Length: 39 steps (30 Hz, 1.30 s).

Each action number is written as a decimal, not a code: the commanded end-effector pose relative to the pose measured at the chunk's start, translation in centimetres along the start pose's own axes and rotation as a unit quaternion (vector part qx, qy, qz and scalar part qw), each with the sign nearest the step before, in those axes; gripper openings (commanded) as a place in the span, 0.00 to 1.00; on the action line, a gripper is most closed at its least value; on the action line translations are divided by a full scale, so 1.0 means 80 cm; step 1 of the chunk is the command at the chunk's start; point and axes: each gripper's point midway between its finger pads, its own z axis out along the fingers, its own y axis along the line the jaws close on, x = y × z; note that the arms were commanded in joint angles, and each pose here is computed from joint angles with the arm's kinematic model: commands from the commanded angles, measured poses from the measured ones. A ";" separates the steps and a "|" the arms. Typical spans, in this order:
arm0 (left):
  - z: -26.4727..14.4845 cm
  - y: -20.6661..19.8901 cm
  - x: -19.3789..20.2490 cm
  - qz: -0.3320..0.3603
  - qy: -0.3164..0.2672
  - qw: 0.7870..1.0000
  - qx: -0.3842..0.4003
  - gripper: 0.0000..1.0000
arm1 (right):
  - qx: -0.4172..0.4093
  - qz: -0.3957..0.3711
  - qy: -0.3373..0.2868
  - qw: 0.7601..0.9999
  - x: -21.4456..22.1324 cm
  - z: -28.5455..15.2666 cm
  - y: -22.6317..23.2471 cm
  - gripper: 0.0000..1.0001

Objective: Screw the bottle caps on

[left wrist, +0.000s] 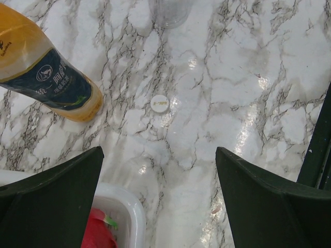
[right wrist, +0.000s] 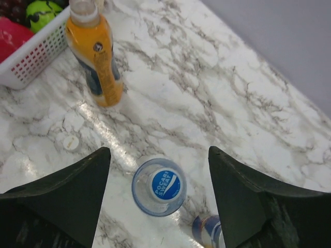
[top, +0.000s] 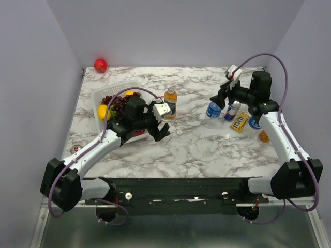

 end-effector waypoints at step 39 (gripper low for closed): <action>-0.065 0.063 -0.007 -0.045 -0.038 0.996 -0.074 0.99 | -0.236 -0.014 -0.088 0.968 -0.124 0.195 0.151 0.23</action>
